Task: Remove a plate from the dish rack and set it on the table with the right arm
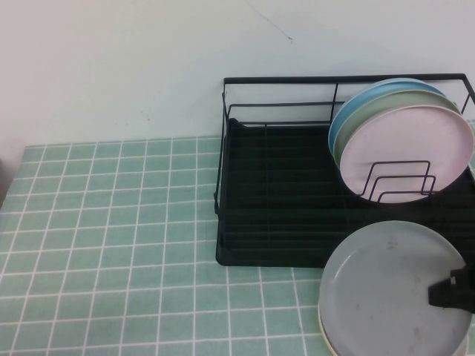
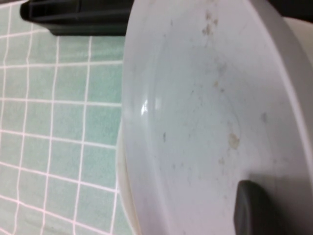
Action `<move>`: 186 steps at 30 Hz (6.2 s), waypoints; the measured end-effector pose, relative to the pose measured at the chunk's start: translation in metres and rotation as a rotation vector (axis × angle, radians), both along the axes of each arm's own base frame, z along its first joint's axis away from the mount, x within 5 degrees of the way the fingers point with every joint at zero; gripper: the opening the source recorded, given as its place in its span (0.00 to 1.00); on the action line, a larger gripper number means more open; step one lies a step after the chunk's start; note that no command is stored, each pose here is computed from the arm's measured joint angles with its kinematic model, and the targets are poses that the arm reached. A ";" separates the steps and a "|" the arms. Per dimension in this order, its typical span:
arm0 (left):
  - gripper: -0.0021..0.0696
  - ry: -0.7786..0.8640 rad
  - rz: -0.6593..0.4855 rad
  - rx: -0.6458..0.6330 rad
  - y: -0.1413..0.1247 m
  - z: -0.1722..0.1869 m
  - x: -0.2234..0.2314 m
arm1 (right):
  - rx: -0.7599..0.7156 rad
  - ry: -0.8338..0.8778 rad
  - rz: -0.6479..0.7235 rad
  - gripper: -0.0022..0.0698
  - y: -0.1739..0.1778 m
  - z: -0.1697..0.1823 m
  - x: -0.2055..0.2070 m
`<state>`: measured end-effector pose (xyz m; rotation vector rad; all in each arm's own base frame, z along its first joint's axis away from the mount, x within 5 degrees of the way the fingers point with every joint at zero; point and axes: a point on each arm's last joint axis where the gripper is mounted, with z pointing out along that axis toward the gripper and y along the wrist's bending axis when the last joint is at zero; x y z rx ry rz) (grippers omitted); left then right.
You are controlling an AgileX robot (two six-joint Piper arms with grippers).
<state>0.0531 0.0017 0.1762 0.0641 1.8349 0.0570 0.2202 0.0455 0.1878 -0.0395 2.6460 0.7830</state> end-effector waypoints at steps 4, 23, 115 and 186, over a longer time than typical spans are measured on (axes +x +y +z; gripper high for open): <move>0.02 0.000 0.000 0.000 0.000 0.000 0.000 | 0.008 0.007 0.007 0.21 0.001 -0.008 0.005; 0.02 0.000 0.000 0.000 0.000 0.000 0.000 | -0.045 0.007 0.005 0.55 -0.003 -0.013 0.007; 0.02 0.001 0.000 0.000 0.000 0.000 0.000 | -0.482 -0.838 -0.300 0.03 -0.042 -0.018 -0.169; 0.02 0.002 0.000 0.000 0.000 0.000 0.000 | -0.482 -0.838 -0.300 0.03 -0.042 -0.018 -0.169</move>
